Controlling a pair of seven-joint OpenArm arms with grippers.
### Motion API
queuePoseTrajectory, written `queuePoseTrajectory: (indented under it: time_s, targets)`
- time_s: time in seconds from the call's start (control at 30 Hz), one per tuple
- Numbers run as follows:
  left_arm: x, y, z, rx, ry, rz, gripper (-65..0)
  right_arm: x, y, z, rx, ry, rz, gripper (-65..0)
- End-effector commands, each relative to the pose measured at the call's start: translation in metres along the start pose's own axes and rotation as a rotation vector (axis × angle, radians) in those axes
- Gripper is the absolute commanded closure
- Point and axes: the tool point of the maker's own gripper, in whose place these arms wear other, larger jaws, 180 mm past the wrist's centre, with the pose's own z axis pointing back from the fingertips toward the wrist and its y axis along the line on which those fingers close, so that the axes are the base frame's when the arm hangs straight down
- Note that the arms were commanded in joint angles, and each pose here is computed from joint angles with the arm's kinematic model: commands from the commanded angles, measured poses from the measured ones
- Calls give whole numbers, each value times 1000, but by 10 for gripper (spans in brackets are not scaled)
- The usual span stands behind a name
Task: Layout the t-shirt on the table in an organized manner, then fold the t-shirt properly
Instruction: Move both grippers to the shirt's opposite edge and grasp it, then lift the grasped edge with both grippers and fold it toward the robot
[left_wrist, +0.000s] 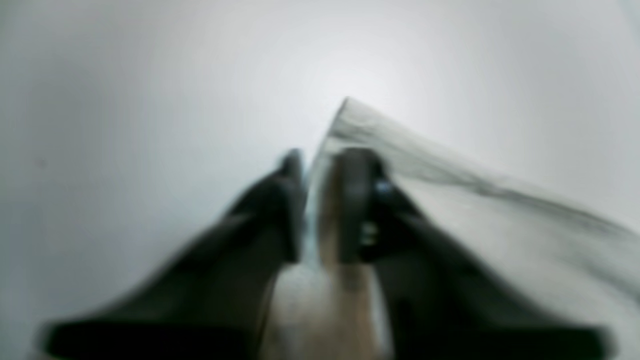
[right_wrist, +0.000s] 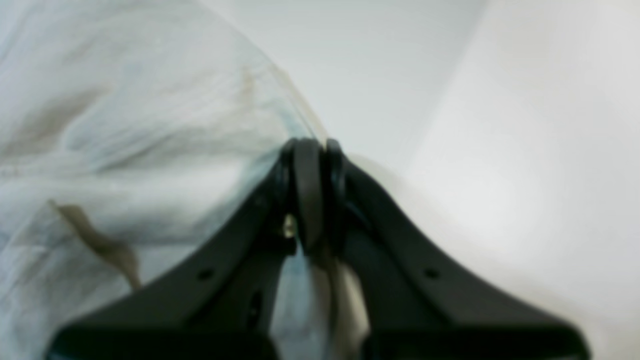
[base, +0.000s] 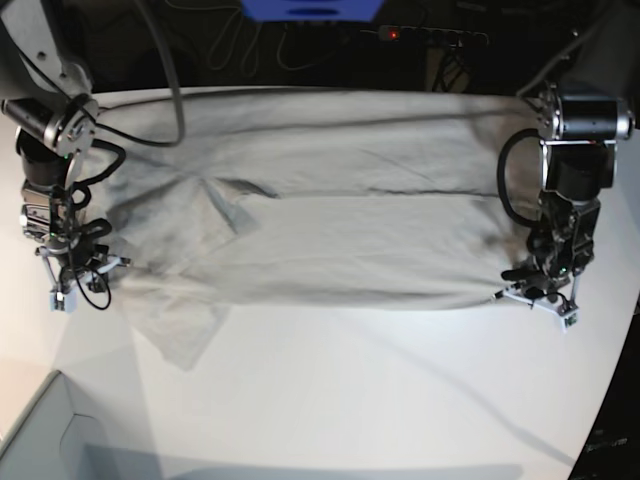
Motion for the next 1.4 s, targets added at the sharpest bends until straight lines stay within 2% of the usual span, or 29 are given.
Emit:
queuePoseTrajectory:
  time_s: [0.0,0.07,0.17,0.33,0.43,0.6,0.87,1.03,1.23,1.37]
  targets:
    - [9,-3,0,-5,-9,1,0,-8,-5,1,-5,59,25,0]
    - [2,1,-1,3,6,4,-17,-8,-5,1,-5,59,25,0]
    - [4,0,-1,2,1,3,0,-8,-5,1,-5,59,25,0]
    - [43,-20,9,-53,-106,-2,0,7,-6,1,-13,13,20,0]
    - [53,-31,21,-93,-153,-23,0,26,-4,1,-20,-33,39,0]
    - [56,-37,29,-113,-168,-40,0,30,-12,10,-47,-68,76,0]
    - [52,-32,30,-108,-166,-44,0,43,-28,36,-89,-186,37,0]
    - [54,-37,39,-128,-198,-58,0,46,-36,56,-107,-249,27,0]
    - [39,-43,57,-163,-231,-88,0,47,-13,80,-8,-322,23,0]
    - [29,-34,69,-160,-243,-85,0,38,-11,98,-16,-333,60,0]
